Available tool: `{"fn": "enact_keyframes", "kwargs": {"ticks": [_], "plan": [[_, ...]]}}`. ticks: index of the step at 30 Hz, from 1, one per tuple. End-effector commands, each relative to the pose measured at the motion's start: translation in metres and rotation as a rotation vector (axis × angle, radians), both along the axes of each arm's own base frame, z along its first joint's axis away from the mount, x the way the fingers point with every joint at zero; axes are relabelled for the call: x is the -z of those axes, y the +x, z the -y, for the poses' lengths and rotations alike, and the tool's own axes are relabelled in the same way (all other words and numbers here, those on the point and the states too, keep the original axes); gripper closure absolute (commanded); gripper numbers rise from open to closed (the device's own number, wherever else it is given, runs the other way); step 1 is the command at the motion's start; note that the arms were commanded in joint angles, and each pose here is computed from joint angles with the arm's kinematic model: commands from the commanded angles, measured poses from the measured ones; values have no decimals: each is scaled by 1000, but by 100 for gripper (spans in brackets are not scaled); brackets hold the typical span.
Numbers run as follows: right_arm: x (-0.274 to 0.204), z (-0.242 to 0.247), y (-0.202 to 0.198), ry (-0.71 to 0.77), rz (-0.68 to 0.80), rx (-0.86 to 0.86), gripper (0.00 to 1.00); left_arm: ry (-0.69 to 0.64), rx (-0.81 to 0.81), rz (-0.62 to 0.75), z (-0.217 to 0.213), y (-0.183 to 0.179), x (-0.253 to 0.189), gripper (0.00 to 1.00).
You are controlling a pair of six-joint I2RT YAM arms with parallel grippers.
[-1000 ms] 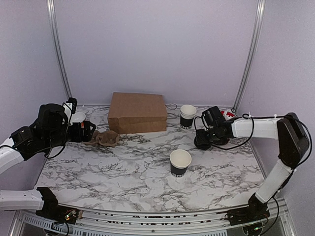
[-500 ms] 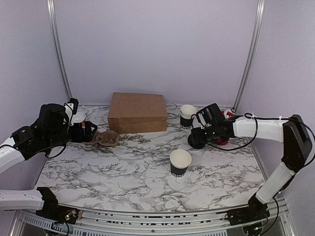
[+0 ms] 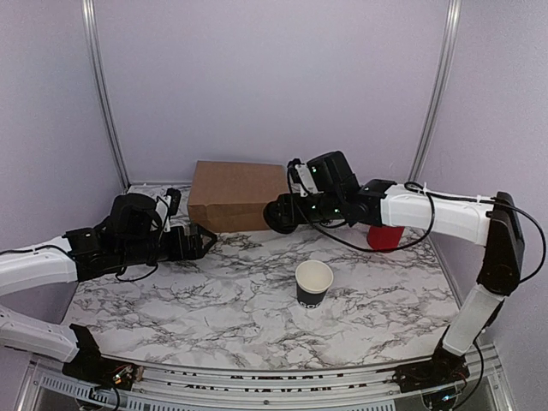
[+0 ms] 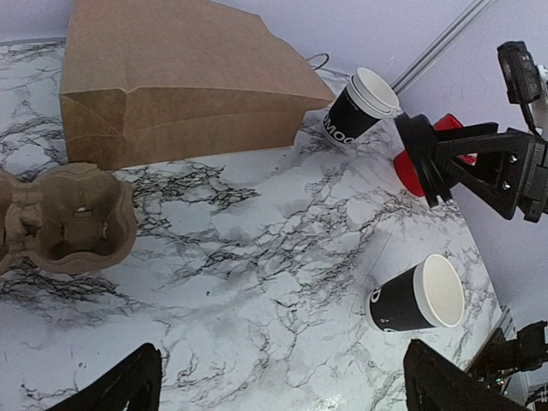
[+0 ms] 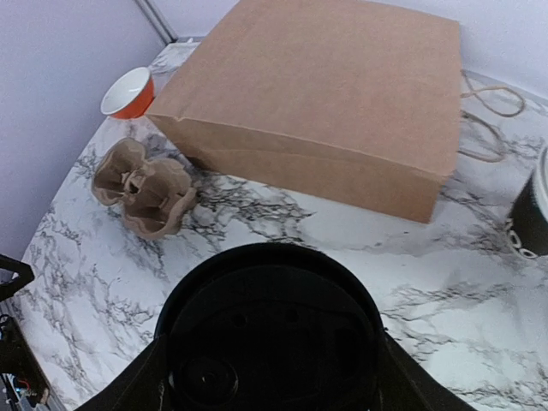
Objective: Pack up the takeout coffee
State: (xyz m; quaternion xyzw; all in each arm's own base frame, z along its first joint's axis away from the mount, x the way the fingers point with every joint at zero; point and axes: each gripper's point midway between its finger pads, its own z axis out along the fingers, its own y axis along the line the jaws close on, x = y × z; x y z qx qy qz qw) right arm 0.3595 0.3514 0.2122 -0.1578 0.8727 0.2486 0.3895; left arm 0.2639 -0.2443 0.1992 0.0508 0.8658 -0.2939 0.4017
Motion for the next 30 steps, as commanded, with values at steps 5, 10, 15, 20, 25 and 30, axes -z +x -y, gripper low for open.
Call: {"fn": "enact_keyframes", "kwargs": {"ticks": [5,10,15,20,25,30], "plan": [[-9,-102,-38,216,-71,-182,36,-102,4,41,27,5,-11,1],[-8,-121,-46,310,-129,-216,36,-78,-15,35,23,3,4,1],[-11,-126,-48,353,-150,-216,37,-68,-26,23,20,3,17,1],[-9,-130,-52,382,-171,-220,37,-58,-18,8,22,2,24,1],[-7,-132,-53,396,-182,-217,37,-53,-14,19,24,4,22,1],[-8,-132,-53,397,-181,-215,37,-55,-8,18,26,4,21,1]]}}
